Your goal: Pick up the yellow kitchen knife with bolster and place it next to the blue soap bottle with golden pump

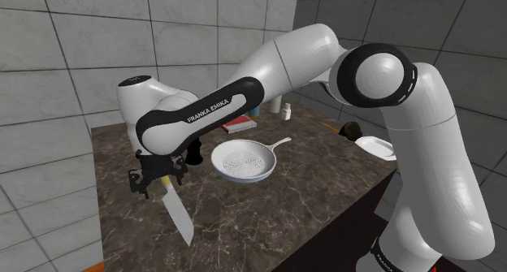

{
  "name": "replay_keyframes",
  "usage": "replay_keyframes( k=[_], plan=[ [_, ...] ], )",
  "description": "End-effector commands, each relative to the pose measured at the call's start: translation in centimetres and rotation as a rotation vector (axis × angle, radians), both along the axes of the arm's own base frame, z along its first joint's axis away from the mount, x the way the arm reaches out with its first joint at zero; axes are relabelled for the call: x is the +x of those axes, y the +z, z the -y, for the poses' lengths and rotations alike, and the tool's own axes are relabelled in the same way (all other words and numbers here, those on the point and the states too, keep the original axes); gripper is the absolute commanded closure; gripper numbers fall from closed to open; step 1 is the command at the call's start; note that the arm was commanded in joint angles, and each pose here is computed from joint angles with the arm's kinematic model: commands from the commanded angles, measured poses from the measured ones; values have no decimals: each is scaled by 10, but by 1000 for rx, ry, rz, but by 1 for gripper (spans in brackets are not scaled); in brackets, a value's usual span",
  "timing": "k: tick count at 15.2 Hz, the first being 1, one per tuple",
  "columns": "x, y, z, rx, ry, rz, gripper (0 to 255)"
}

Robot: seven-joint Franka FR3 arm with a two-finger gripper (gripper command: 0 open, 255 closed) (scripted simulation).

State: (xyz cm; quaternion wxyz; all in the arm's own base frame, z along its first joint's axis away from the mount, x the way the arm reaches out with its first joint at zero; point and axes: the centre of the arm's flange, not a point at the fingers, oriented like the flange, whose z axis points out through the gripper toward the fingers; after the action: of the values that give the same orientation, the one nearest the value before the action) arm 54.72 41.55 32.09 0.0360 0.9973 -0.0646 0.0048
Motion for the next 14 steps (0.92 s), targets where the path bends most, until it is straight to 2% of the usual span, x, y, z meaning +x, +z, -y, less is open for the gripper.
replay_keyframes(
  k=[1,2,11,14],
  plan=[
    [0,0,0,0,0,0,0],
    [0,0,0,0,0,0,255],
    [0,0,0,0,0,0,255],
    [0,16,0,0,0,0,255]
  ],
)
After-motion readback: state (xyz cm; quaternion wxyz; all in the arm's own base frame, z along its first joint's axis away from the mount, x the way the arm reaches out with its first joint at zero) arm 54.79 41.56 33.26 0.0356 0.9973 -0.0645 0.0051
